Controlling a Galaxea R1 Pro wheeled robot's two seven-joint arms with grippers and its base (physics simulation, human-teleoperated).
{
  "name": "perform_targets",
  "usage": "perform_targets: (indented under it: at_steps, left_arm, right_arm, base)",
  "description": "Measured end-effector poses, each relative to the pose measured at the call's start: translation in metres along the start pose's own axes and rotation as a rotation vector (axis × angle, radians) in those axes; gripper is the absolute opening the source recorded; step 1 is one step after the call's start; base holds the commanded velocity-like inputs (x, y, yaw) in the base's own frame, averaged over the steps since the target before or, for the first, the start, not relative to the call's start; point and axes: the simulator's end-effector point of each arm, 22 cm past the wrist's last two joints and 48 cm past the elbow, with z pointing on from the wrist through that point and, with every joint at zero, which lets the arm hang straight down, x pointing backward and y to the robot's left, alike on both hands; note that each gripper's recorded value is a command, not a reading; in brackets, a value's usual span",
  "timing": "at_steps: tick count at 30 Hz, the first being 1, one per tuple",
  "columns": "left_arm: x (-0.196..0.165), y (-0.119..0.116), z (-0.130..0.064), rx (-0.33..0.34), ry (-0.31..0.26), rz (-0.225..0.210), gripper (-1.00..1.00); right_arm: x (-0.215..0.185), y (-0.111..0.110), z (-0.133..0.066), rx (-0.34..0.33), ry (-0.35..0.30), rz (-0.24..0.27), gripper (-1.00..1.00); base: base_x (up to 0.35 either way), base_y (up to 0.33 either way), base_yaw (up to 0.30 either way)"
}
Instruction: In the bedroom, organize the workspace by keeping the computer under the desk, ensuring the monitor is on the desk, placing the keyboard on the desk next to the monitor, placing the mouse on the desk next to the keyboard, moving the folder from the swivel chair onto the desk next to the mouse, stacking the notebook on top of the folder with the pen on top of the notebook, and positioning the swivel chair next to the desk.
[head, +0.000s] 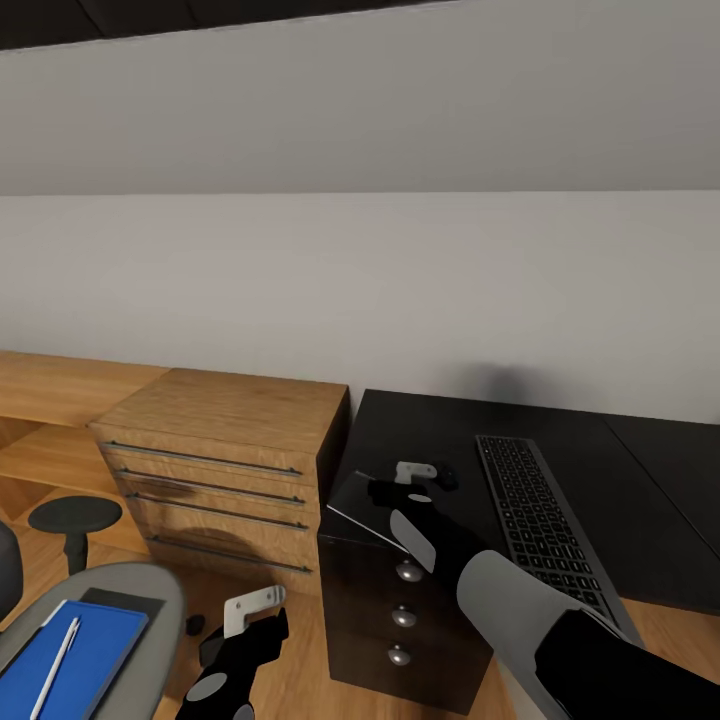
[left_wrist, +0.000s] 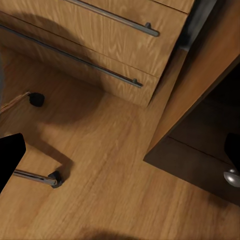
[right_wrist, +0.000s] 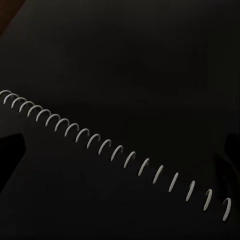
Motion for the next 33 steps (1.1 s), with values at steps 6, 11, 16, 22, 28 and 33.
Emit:
perform_targets:
  at_steps: [6,11,16,22,28,33]
  left_arm:
    - [0.0001,0.0002,0.0001,0.0,0.0,0.0,1.0]
    - [0.0007,0.0014,0.0005,-0.002,0.003,-0.001,1.0]
    - [0.001,0.0016,0.0007,-0.004,0.003,0.0,1.0]
    - [0.0041,0.0024,0.0019,-0.006,0.009,0.004,1.0]
    - [0.0058,0.0024,0.0026,-0.006,0.013,0.005,1.0]
    - [0.0057,0.0024,0.0026,-0.006,0.012,0.005,1.0]
  right_arm:
    - [0.0004,-0.0001,0.0,0.0,0.001,-0.001,1.0]
    - [0.0008,-0.0006,0.0001,0.002,0.002,-0.002,1.0]
    - [0.0009,-0.0009,0.0001,0.004,0.002,-0.002,1.0]
    - [0.0014,-0.0013,0.0002,0.004,0.003,-0.003,1.0]
    - [0.0014,-0.0012,0.0004,0.004,0.004,-0.002,1.0]
    - [0.0011,-0.001,0.0002,0.004,0.003,-0.002,1.0]
  base:
    - [0.0,0.0,0.0]
    - [0.0,0.0,0.0]
    - [0.0,0.0,0.0]
    - [-0.02,0.0,0.0]
    - [-0.149,0.0,0.0]
    - [-0.044,0.0,0.0]
